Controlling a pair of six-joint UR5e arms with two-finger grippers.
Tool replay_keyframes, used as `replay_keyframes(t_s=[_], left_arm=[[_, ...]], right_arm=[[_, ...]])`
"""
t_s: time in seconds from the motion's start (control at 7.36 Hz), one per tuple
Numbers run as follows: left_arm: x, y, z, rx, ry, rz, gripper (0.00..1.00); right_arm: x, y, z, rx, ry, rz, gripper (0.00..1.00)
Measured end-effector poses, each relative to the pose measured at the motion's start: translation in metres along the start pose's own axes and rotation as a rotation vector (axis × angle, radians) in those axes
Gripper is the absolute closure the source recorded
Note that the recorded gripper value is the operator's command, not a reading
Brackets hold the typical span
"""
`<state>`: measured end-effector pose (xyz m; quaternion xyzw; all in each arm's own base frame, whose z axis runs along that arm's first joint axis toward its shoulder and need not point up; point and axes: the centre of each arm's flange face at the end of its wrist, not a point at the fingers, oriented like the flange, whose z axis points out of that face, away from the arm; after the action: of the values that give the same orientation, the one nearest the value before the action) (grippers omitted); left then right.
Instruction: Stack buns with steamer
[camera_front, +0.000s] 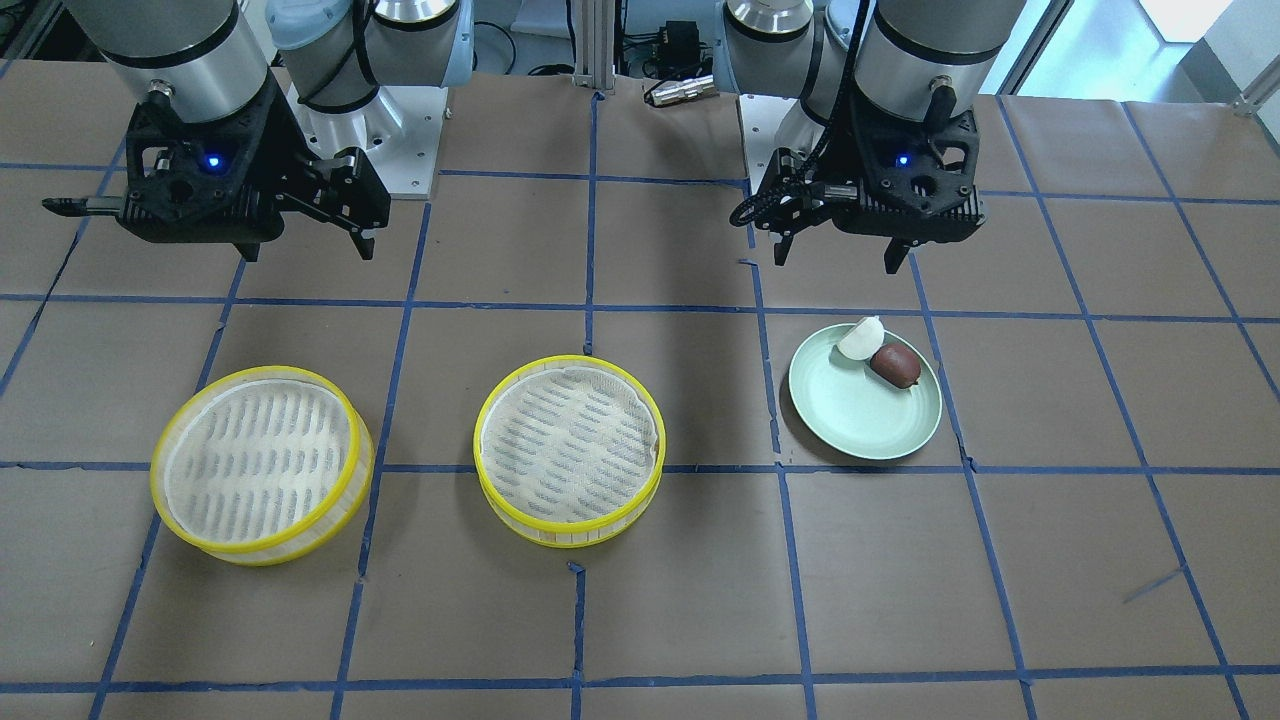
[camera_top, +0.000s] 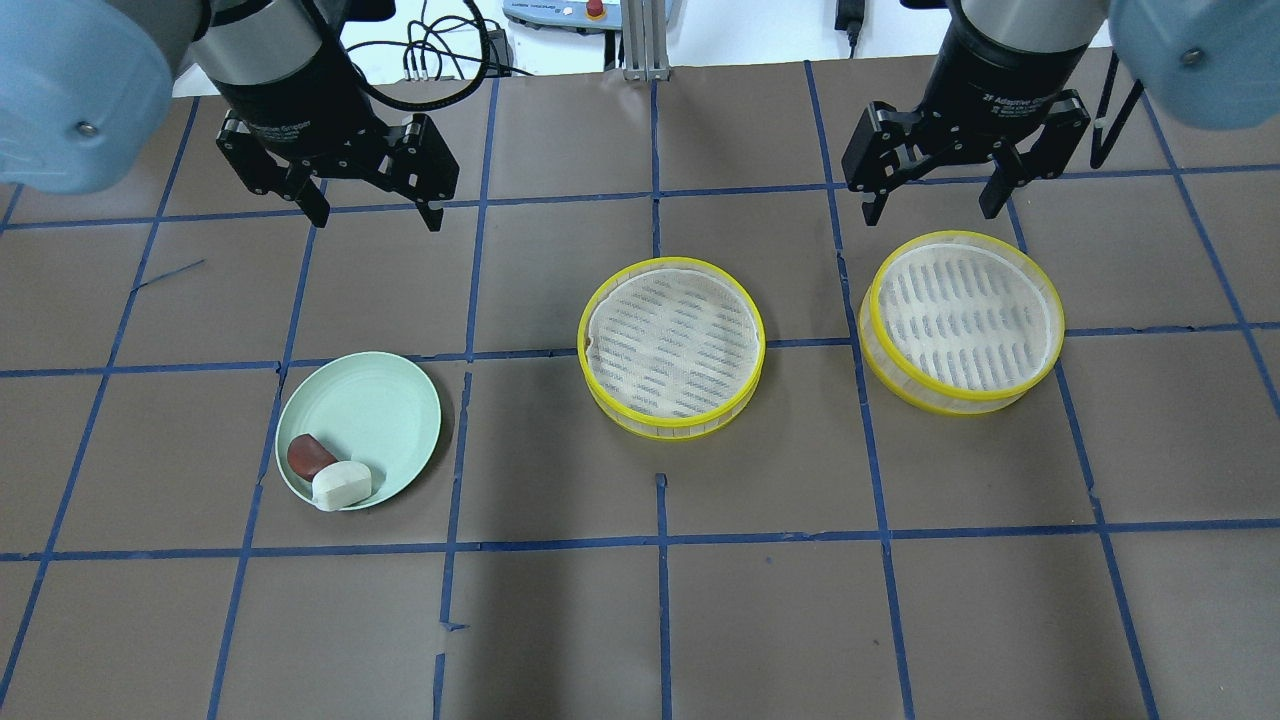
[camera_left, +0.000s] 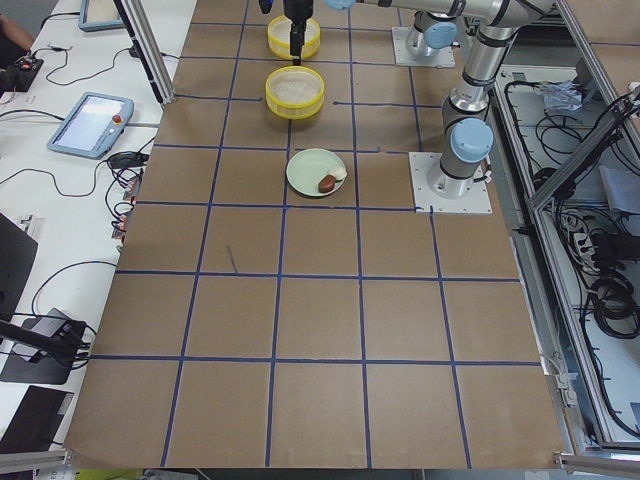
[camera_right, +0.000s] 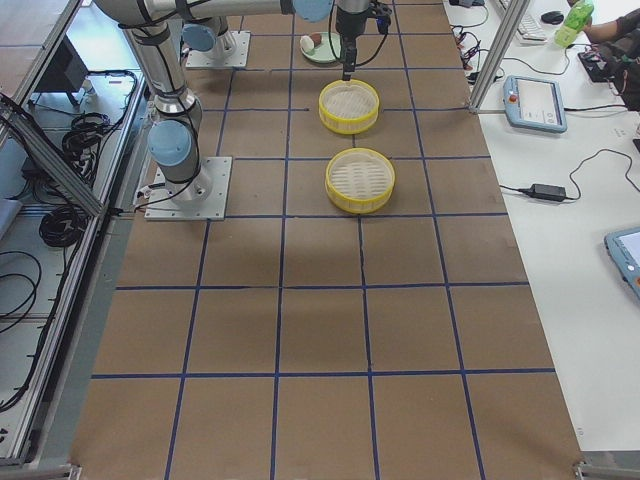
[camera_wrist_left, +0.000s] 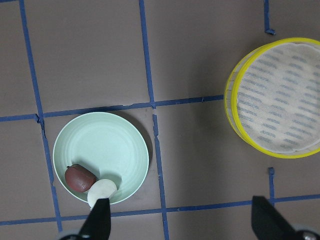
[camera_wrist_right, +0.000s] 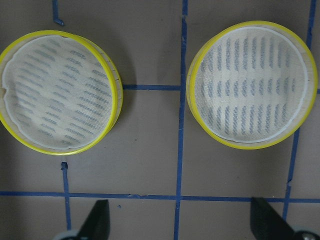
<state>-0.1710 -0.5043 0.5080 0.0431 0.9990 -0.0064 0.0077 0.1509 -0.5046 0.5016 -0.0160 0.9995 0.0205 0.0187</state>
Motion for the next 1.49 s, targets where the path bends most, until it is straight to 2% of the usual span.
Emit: replay_keyframes(t_s=[0.27,0.54,0.68,0.95,1.22,1.49], left_arm=[[-0.001,0.002,0.002,0.0,-0.001,0.002,0.0],[-0.007,0.007,0.011,-0.019,-0.001,0.04,0.0],[-0.016,0.013,0.029,-0.06,-0.003,0.095,0.0],[-0.06,0.024,0.098,-0.208,0.004,0.201,0.0],[-0.092,0.048,0.181,-0.358,0.009,0.335,0.03],[-0.109,0.064,0.258,-0.522,-0.035,0.435,0.15]], right_arm=[[0.0,-0.001,0.001,-0.001,-0.03,0.001,0.0],[0.004,-0.004,0.003,0.002,-0.009,0.003,0.0],[0.011,-0.009,0.01,-0.01,0.004,0.012,0.0],[0.049,-0.027,0.027,-0.036,0.026,0.034,0.0],[0.105,-0.05,0.058,-0.063,0.02,0.02,0.0],[0.165,-0.065,0.108,-0.043,0.017,-0.021,0.0]])
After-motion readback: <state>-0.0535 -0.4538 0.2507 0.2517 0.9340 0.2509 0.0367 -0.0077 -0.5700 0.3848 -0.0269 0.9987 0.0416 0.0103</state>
